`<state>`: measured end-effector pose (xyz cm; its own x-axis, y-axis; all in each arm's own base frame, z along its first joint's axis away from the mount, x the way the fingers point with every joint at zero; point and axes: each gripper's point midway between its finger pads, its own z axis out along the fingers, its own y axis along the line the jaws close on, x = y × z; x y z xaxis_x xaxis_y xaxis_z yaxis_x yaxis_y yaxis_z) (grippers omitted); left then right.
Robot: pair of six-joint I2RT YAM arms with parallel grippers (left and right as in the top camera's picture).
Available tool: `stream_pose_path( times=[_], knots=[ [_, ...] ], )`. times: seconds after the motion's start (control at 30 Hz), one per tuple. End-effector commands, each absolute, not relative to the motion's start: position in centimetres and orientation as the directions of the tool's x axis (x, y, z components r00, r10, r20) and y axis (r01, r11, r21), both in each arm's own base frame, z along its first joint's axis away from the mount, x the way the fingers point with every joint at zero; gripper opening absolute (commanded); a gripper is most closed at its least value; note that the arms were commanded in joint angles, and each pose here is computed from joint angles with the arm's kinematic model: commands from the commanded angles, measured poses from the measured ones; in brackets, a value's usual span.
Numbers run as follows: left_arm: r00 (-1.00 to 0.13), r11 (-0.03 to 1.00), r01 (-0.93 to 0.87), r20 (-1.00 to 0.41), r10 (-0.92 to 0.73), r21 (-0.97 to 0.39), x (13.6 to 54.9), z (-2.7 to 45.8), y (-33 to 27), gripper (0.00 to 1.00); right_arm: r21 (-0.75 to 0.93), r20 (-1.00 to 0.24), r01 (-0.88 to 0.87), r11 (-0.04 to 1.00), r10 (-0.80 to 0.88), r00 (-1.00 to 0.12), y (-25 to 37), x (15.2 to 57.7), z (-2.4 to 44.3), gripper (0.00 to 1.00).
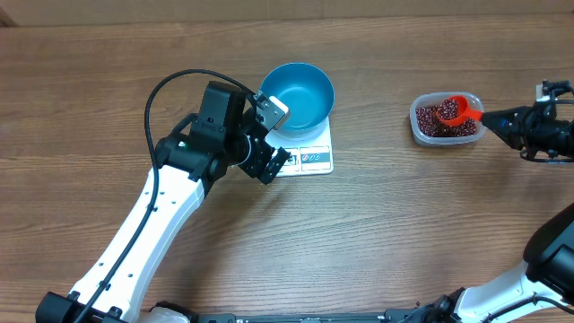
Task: Scoop item into bowl and weigh 150g on scale
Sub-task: 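Dip the scoop into the red beans and lift it filled, then carry the filled scoop with the right gripper over the teal bowl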
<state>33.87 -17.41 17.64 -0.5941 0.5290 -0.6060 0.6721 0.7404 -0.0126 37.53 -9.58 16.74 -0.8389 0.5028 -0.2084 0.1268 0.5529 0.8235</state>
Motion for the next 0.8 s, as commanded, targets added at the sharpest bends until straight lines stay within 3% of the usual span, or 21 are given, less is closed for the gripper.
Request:
stream_pose_path(
  times=[0.0, 0.77],
  knots=[
    [-0.577, 0.742, 0.67, -0.625, 0.525, 0.004, 34.4, 18.6, -17.4, 1.0, 0.842, -0.222, 0.097, 0.531, 0.506, -0.834, -9.4, 37.6, 17.3, 0.04],
    [-0.577, 0.742, 0.67, -0.625, 0.525, 0.004, 34.4, 18.6, -17.4, 0.99, 0.955, -0.231, -0.03, 0.294, 0.679, -0.696, -13.8, 35.5, 22.6, 0.04]
  ],
)
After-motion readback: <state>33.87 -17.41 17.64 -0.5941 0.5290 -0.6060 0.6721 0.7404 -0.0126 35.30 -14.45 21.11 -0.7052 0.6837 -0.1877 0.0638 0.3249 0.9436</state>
